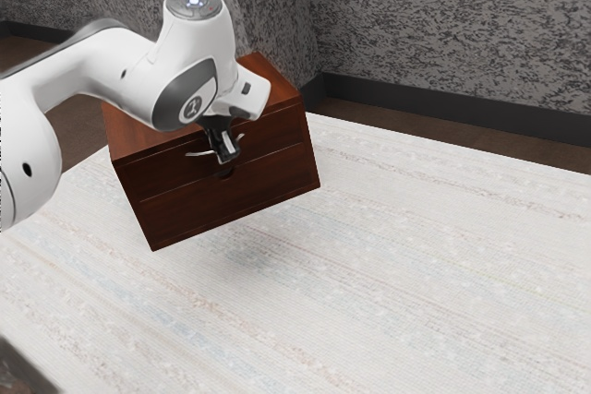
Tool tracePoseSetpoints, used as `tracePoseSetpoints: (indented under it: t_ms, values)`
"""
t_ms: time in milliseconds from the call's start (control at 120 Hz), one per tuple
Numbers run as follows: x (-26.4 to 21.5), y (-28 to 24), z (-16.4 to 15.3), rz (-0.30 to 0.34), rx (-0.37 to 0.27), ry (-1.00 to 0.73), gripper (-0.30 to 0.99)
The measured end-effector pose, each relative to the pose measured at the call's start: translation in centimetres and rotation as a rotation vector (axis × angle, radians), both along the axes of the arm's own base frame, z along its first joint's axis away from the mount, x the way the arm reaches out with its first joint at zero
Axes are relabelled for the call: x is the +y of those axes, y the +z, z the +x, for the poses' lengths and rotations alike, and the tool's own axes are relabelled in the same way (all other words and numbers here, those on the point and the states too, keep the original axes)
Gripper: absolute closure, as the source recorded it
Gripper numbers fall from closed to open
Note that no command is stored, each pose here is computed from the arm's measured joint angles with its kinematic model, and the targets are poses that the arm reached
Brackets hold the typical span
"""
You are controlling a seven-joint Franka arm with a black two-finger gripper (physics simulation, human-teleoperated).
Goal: Pull the drawer handle with one arm to open the drawer
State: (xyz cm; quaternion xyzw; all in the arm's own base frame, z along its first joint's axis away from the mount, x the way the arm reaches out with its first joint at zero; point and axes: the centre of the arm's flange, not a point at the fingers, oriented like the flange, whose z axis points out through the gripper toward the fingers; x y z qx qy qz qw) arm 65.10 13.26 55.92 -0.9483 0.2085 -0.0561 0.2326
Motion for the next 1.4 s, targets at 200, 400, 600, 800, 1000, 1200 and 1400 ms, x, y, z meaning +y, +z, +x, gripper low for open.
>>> tracePoseSetpoints:
  t_ms: [200,400,600,800,1000,1200,1400]
  values:
    - [0.1,-0.4,0.2,0.003,-0.002,-0.002,0.58]
    - [0.1,-0.5,0.2,0.003,-0.005,-0.004,0.62]
    - [0.0,-0.4,-0.3,-0.005,-0.005,-0.007,0.67]
    - [-0.3,-0.9,-1.0,-0.017,0.007,-0.012,0.7]
    - [-1.3,-0.6,-2.1,-0.038,0.009,-0.028,0.71]
    - [-3.5,-0.9,-2.6,-0.06,0.017,-0.059,0.7]
    - [-4.6,-0.7,-4.1,-0.084,0.022,-0.077,0.72]
